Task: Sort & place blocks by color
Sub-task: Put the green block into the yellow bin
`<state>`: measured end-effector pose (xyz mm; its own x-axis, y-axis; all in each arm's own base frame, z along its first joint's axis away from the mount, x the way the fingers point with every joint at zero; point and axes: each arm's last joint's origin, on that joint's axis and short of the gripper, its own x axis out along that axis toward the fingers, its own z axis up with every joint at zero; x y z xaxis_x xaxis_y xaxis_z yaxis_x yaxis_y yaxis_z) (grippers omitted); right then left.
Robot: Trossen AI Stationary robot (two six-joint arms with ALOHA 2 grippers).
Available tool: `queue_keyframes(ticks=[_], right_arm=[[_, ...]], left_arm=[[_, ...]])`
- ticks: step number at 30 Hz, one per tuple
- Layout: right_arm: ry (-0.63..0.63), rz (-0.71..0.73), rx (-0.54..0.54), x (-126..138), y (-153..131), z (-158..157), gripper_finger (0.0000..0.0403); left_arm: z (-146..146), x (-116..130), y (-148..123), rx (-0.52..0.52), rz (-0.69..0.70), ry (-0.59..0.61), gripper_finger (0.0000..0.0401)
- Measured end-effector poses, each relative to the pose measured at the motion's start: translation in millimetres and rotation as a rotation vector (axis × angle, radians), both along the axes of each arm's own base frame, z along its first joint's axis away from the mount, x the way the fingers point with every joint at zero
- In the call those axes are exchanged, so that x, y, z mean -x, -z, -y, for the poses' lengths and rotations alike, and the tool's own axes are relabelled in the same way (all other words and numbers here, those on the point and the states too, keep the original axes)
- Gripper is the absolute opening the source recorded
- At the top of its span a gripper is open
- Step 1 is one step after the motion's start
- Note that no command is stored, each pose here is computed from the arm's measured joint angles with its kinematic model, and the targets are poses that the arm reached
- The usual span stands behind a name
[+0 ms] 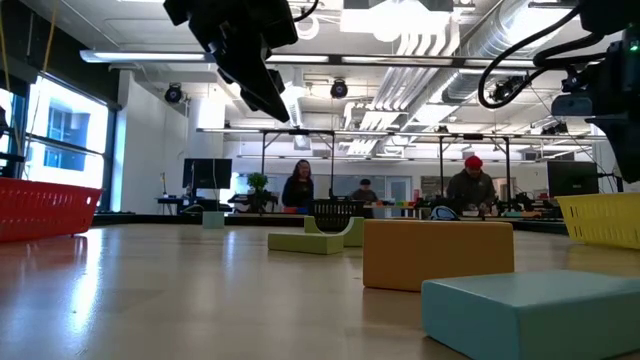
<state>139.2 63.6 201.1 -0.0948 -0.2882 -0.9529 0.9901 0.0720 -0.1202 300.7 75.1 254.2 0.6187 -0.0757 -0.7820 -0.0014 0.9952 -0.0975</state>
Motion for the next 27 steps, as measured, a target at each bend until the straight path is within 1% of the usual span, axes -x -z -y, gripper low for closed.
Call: queue_keyframes(ticks=[4,7,14,22,27], right_arm=[[0.003,-0.011,-0.003,0.8,-0.1,0.2,0.0133],[0.029,-0.021,0.002,2.3,-0.4,0.7,0.0133],[0.029,-0.056,-0.042,3.6,-0.3,-0.3,0.0133],[0.024,-0.072,-0.040,4.8,-0.6,0.1,0.0134],[0.034,-0.066,-0.029,4.2,-0.7,1.5,0.0154]], left_arm=[[0.0,0.2,0.1,-0.014,0.000,0.016,0.0188],[-0.5,0.3,0.3,-0.030,-0.005,0.010,0.0188],[-2.0,0.6,0.4,-0.069,-0.016,-0.020,0.0188],[-2.0,0.6,0.5,-0.071,-0.017,-0.021,0.0188],[-2.2,0.6,0.5,-0.071,-0.017,-0.022,0.0188]])
